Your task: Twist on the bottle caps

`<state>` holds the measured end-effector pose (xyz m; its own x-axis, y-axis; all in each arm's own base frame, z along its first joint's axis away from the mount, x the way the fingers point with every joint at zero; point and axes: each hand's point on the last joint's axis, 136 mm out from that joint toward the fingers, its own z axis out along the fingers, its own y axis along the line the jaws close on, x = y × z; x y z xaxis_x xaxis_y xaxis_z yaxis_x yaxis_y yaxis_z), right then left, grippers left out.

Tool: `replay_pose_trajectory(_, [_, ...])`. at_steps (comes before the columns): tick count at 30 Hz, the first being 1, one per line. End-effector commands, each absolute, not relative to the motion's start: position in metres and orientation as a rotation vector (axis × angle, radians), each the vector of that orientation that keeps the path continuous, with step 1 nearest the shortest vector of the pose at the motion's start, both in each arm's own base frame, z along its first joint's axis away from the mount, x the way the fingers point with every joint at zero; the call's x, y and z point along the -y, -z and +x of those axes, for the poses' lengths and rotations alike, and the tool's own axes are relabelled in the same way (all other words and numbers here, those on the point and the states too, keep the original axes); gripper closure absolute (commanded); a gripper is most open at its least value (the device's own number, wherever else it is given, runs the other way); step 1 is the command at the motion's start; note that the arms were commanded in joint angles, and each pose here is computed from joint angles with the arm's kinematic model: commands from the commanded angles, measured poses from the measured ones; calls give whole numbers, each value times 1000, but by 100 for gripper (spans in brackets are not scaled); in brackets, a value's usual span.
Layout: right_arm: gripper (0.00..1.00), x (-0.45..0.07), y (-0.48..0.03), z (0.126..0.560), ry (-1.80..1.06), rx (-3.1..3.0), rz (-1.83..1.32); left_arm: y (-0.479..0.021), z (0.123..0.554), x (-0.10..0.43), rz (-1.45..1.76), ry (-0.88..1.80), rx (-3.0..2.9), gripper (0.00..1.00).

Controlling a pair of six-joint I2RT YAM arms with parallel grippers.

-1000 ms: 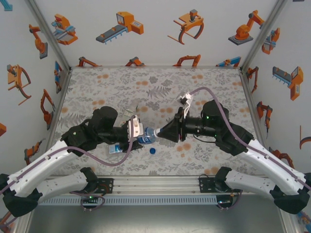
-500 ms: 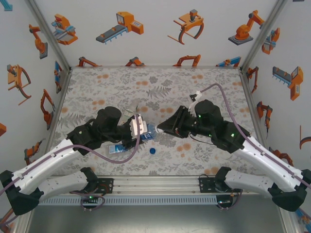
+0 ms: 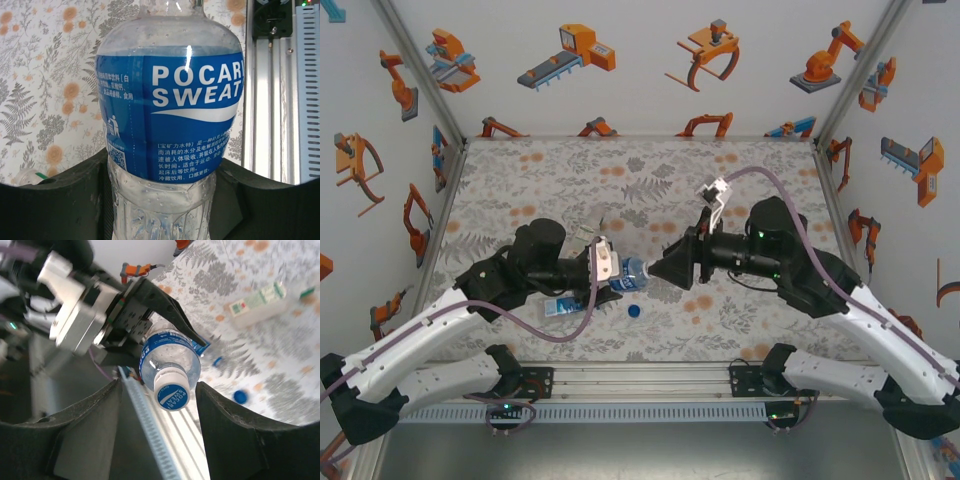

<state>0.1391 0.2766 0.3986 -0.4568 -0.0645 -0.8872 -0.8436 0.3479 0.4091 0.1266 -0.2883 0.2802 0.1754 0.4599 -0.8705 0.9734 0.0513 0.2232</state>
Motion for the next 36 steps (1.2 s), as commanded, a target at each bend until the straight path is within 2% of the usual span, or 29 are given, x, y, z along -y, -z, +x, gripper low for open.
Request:
replay_pose_trajectory(1, [44,-274,-421,109,-1027,-1397,-1194,-290,110,288,1587,791,-1372,100])
replay_pose_trajectory(5, [45,-275,-415,90,-945,-1196,-1414,-290,105,287,1608,817,-1368,100])
replay_pose_trajectory(10, [48,-278,-403,79,-924,-1089,-1546,-291,101,288,1621,844,-1356,100])
replay_pose_trajectory(26, [59,-283,-392,77,-959,-1080,-1560,-296,95,290,1636,891,-1340,100])
replay_pose_trajectory(36, [61,-284,-390,78,-964,-1081,-1547,-299,95,292,1636,892,-1337,100])
